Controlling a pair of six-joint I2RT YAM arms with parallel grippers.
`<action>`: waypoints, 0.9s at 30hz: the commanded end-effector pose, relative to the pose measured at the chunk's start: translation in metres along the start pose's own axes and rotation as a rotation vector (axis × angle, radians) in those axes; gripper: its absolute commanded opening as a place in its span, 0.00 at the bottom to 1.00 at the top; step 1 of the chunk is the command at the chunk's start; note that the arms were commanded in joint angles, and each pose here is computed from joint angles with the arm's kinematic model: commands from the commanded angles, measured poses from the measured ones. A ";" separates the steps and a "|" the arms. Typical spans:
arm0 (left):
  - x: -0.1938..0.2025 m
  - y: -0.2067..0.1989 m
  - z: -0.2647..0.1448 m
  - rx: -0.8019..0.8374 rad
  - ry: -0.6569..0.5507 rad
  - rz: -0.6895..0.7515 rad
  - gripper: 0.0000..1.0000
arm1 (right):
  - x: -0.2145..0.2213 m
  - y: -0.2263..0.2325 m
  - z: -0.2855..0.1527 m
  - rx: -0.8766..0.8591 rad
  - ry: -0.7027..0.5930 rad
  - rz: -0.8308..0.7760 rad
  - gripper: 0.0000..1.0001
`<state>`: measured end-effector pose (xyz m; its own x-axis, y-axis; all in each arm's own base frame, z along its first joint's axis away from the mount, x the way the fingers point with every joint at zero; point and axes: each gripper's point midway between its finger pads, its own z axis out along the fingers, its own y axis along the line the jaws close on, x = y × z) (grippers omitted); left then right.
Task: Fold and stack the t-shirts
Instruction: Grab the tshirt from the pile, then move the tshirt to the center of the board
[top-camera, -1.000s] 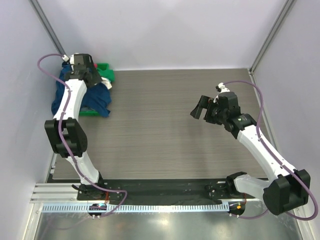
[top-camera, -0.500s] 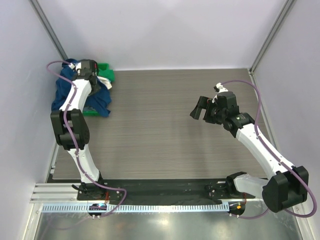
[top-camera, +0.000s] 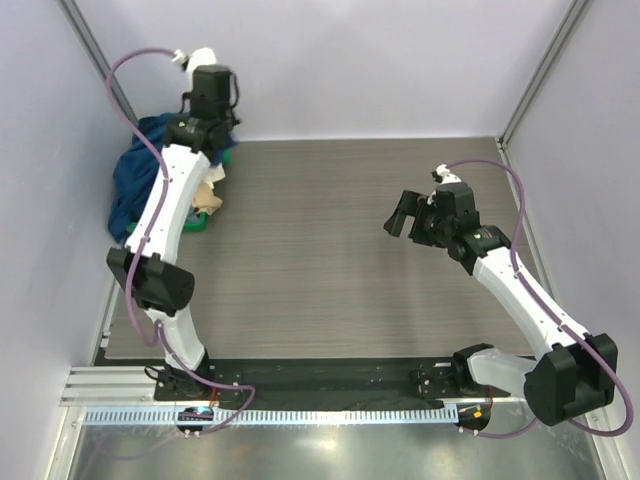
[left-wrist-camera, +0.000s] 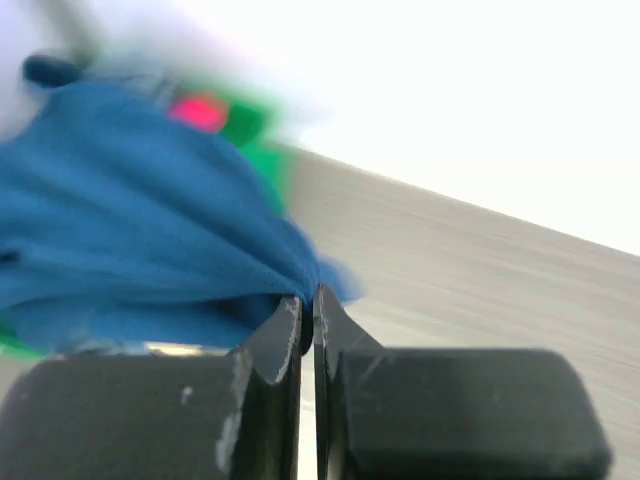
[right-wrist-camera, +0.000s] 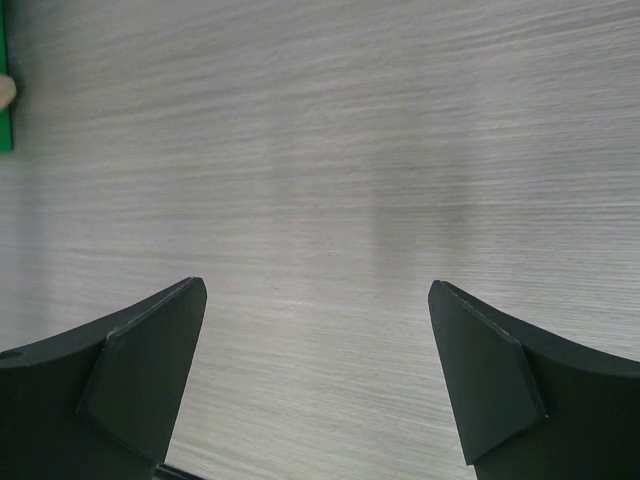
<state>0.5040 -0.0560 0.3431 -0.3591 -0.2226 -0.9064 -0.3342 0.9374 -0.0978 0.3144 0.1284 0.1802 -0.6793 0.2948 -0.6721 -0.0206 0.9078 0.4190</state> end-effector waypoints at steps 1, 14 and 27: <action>-0.108 -0.084 -0.142 0.315 -0.308 -0.036 0.00 | -0.052 0.004 -0.024 0.007 -0.173 0.040 1.00; 0.143 -0.258 -0.115 0.599 0.218 0.267 0.17 | -0.060 -0.046 -0.071 0.188 -0.265 0.160 1.00; 0.216 -0.150 0.009 0.236 0.448 0.301 0.91 | -0.049 -0.037 -0.064 0.129 -0.207 0.170 1.00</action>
<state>0.4229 -0.3075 0.0714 -0.8385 0.2621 -0.4777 0.2331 0.9650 0.1203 0.2961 0.0544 0.2346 -0.4796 0.4856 -0.7309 0.2072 0.8720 0.4435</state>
